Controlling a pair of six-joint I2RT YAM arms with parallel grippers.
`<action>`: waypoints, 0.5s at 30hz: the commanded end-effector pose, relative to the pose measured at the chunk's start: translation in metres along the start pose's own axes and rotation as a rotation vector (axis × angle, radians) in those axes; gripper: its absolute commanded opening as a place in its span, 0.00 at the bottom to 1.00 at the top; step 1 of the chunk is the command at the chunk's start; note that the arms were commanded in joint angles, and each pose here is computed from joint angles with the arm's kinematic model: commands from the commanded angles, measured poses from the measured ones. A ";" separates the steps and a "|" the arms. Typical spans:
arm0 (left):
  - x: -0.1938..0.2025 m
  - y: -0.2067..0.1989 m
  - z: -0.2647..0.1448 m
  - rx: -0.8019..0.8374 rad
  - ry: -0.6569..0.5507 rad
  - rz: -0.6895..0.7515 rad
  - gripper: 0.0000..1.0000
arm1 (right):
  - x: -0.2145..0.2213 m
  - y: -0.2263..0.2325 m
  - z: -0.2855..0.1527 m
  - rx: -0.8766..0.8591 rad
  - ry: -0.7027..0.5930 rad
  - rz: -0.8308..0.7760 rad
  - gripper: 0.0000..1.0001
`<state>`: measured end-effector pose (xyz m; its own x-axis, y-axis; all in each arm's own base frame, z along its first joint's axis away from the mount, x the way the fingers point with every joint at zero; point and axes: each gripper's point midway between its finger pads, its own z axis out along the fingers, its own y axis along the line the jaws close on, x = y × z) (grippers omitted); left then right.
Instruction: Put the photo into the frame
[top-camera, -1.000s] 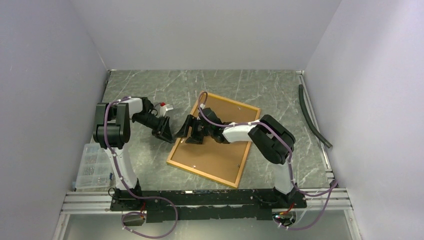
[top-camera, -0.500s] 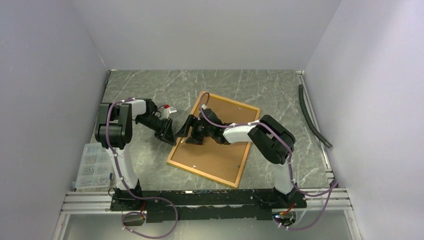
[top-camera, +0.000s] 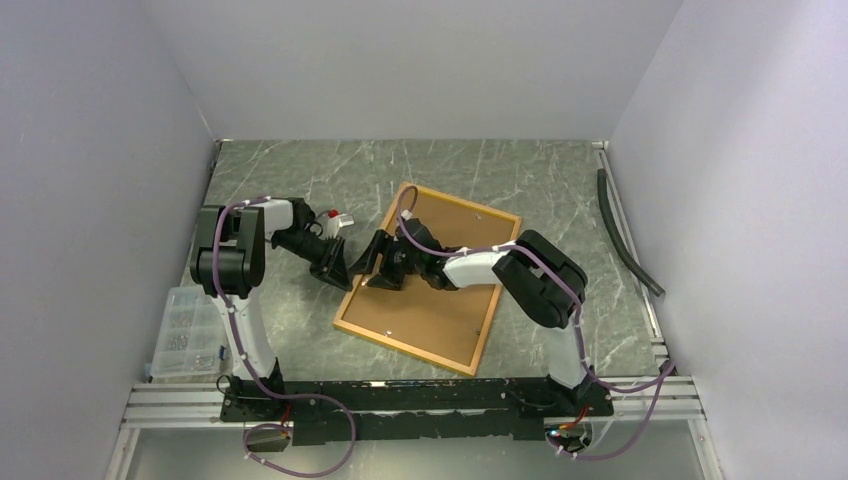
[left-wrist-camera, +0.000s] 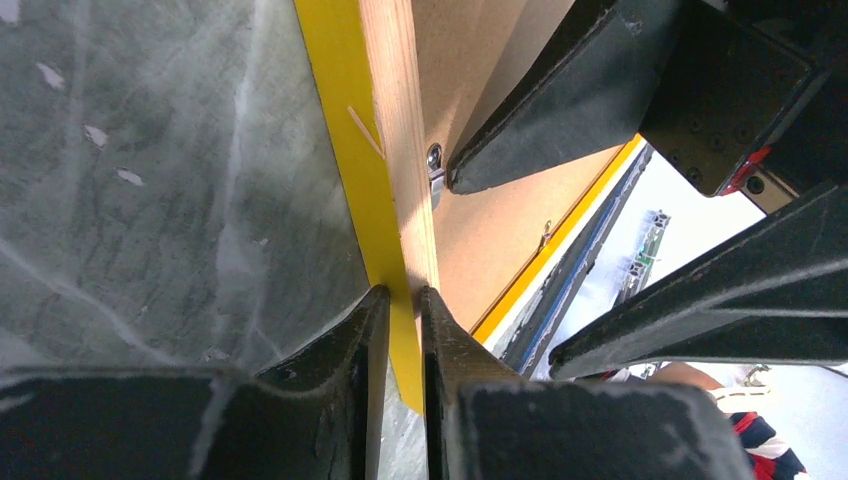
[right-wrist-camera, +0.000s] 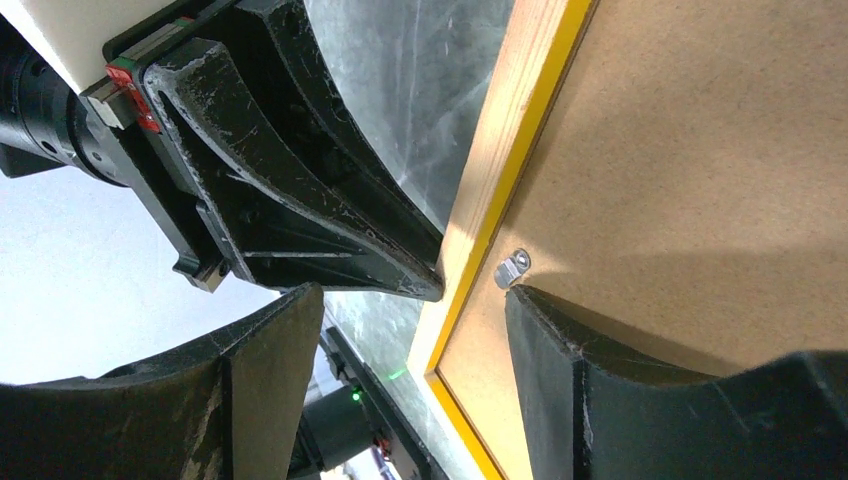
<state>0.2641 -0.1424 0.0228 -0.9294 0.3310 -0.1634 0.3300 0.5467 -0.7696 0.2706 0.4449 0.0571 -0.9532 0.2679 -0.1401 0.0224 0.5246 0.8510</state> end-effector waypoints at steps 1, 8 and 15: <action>0.005 0.011 0.008 -0.019 0.020 -0.009 0.19 | 0.000 -0.003 0.009 0.041 -0.024 -0.020 0.71; 0.005 0.012 0.009 -0.016 0.025 -0.014 0.17 | -0.006 -0.007 0.010 0.087 -0.069 -0.053 0.70; 0.005 0.012 0.009 -0.008 0.028 -0.016 0.15 | -0.011 -0.011 0.016 0.129 -0.089 -0.104 0.70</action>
<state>0.2637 -0.1422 0.0228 -0.9407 0.3096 -0.1385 0.2957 0.5486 -0.7820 0.2746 0.4522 0.0554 -0.9383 0.2734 -0.2117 -0.0102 0.5901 0.8073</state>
